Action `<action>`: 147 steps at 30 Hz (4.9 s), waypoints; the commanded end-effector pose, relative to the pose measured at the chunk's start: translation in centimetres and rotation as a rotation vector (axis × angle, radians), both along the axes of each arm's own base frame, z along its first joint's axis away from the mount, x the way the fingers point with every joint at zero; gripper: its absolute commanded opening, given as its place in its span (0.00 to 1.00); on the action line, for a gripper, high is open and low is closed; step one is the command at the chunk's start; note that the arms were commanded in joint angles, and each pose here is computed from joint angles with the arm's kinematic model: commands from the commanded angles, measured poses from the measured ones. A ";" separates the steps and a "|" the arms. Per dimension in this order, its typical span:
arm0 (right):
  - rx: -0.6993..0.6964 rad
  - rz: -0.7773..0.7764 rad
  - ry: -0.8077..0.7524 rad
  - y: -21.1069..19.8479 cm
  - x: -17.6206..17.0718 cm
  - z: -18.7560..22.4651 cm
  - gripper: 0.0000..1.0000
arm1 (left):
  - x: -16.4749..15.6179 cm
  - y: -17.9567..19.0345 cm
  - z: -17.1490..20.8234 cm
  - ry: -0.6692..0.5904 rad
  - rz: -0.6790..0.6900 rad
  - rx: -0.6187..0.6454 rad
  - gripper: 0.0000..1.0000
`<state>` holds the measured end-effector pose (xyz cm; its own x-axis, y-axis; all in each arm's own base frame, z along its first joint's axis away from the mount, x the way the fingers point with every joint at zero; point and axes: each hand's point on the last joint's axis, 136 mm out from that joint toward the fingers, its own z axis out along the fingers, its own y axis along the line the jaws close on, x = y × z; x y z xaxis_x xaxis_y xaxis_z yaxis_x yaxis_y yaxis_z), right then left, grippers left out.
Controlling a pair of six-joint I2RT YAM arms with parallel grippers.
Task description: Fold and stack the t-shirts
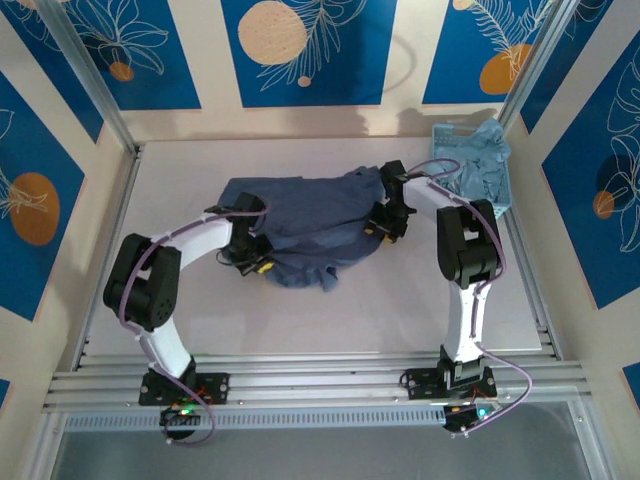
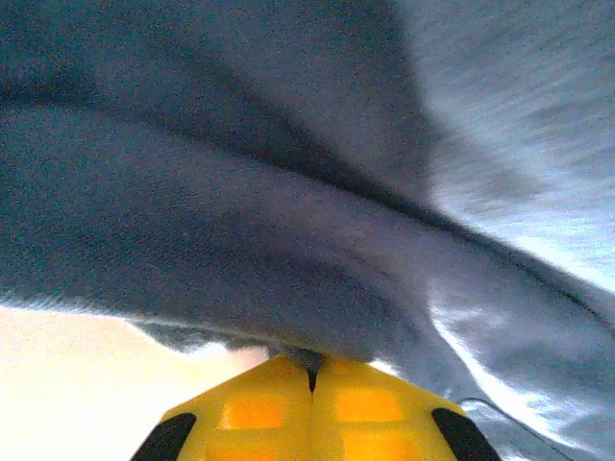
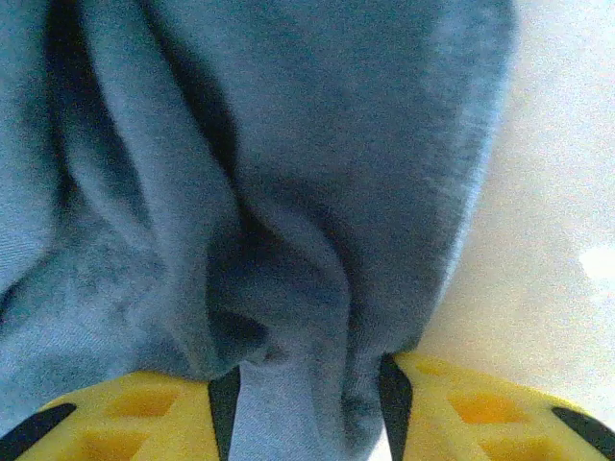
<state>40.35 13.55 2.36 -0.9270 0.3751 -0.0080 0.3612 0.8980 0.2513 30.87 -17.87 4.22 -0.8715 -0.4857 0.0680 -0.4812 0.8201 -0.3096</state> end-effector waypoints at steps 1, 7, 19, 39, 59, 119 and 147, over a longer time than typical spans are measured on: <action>0.006 0.006 -0.031 0.3 1.4 0.7 0.19 | 2.4 0.6 3.6 -0.129 0.007 0.040 0.00; 0.050 -0.020 -0.254 0.6 2.9 9.8 0.00 | 4.7 3.1 12.2 -0.357 0.040 0.059 0.00; 0.207 0.031 -0.765 1.7 -1.2 32.4 0.00 | 3.7 8.6 33.0 -0.939 0.123 0.047 0.00; 0.290 -0.080 -0.910 -0.2 -2.8 39.7 0.00 | 8.3 10.5 45.1 -1.208 0.239 0.045 0.00; 0.199 -0.113 -0.372 1.4 4.6 20.3 0.61 | 13.2 12.6 16.8 -0.349 0.092 0.207 0.61; -0.020 -0.445 0.164 -10.3 -17.2 2.8 0.65 | -8.2 10.7 4.3 0.046 -0.030 0.368 0.00; 0.089 -0.170 -0.390 -3.9 -3.7 20.5 0.00 | 3.3 12.1 19.6 -0.429 0.185 0.285 0.00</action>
